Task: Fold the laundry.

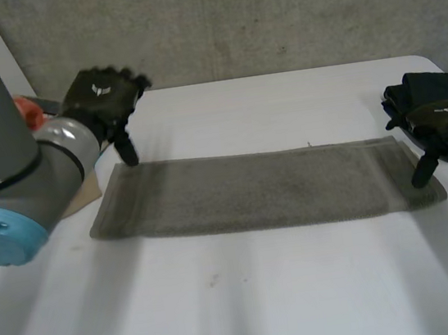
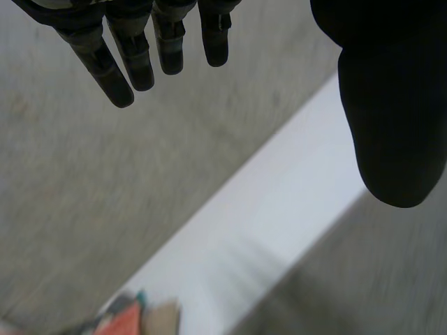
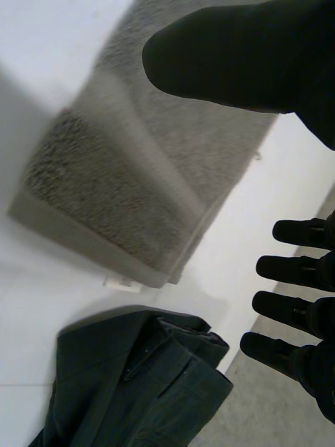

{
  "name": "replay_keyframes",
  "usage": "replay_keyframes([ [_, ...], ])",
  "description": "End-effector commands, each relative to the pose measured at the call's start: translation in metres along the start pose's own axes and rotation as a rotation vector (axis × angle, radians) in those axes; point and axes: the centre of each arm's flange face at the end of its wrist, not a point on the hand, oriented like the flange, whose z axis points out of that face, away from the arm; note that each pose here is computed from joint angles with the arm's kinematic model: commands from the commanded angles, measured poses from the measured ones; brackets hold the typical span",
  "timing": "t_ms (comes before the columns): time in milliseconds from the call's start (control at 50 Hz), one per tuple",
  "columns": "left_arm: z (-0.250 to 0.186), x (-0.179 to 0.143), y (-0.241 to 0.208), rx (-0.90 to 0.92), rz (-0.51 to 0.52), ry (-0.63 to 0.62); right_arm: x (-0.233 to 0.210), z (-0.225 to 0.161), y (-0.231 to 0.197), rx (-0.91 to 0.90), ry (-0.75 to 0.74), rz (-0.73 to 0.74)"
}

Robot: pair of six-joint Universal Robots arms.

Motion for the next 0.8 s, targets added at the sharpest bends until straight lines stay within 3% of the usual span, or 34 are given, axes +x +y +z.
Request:
replay_keyframes([
  [20, -0.012, 0.011, -0.035, 0.114, -0.136, 0.144, 0.002, 0.017, 0.025, -0.011, -0.030, -0.073],
  [120, -0.015, 0.020, -0.037, 0.111, -0.180, 0.195, 0.007, 0.032, 0.046, 0.025, -0.003, -0.083],
  [480, -0.012, 0.028, -0.018, 0.059, -0.177, 0.190, 0.018, 0.055, 0.074, 0.013, 0.044, -0.108],
  [680, -0.012, 0.025, -0.014, 0.044, -0.177, 0.182, 0.091, 0.057, 0.074, 0.046, 0.243, -0.069],
  [800, -0.015, 0.019, -0.012, 0.033, -0.178, 0.162, 0.121, 0.061, 0.066, -0.005, 0.351, -0.256],
])
